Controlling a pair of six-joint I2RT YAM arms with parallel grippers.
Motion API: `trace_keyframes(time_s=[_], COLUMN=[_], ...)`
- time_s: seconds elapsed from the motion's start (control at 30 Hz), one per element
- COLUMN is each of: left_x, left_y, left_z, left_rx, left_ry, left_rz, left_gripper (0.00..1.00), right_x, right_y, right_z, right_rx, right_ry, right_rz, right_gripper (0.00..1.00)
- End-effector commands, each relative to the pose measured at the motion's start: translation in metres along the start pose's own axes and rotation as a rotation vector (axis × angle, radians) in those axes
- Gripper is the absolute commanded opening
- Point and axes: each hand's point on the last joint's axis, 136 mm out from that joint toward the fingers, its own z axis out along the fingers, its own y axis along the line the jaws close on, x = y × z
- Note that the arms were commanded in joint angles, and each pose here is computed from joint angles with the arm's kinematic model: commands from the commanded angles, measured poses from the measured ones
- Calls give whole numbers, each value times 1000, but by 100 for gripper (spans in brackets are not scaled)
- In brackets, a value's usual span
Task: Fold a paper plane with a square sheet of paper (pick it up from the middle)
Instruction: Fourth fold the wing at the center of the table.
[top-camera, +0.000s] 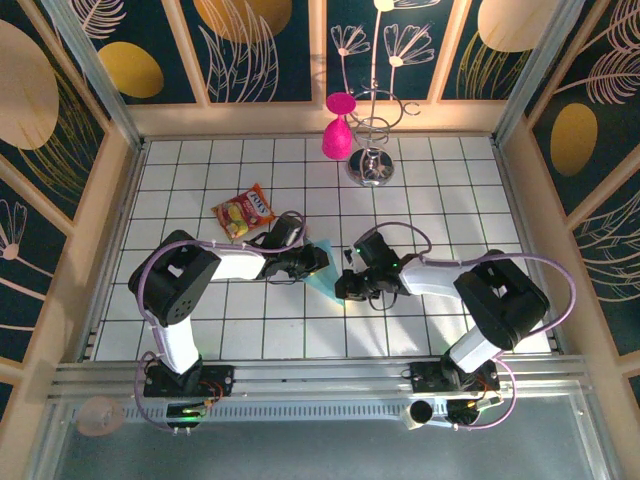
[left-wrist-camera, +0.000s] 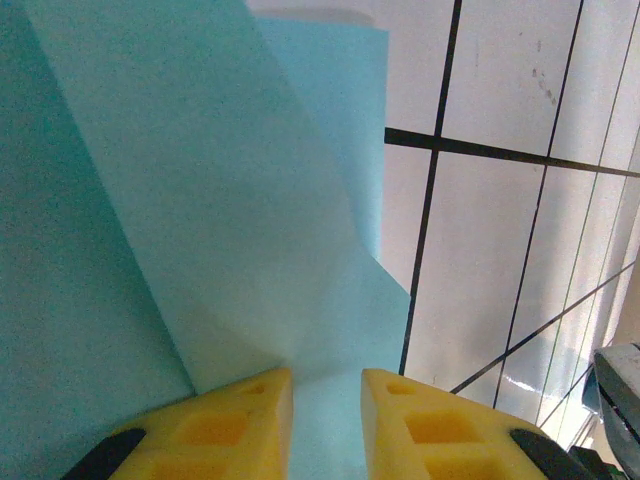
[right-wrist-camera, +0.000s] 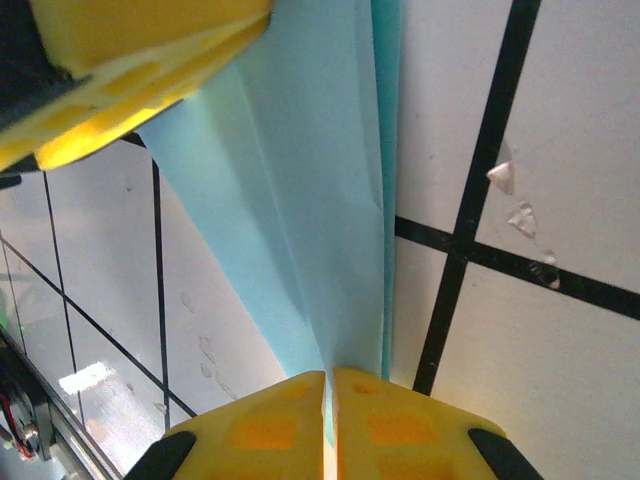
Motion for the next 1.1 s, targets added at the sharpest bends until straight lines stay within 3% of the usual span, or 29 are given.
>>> trace_keyframes(time_s=[0.0, 0.37, 0.63, 0.7, 0.87, 1.07], left_x=[17, 17, 17, 17, 16, 16], left_y=[67, 69, 71, 70, 65, 63], left_z=[7, 7, 6, 6, 7, 5], left_rx=[-228, -238, -249, -244, -219, -212], left_ry=[32, 29, 27, 27, 29, 25], left_rz=[-68, -72, -75, -71, -64, -63], left_gripper=[25, 25, 25, 25, 23, 21], right_x=[25, 48, 72, 62, 3, -30], right_y=[-7, -33, -36, -26, 25, 34], right_z=[-1, 2, -16, -24, -49, -31], right_rx=[15, 99, 103, 87, -30, -45], right_ry=[76, 124, 152, 110, -131, -181], right_rz=[1, 38, 34, -2, -106, -89], right_gripper=[11, 10, 10, 9, 6, 0])
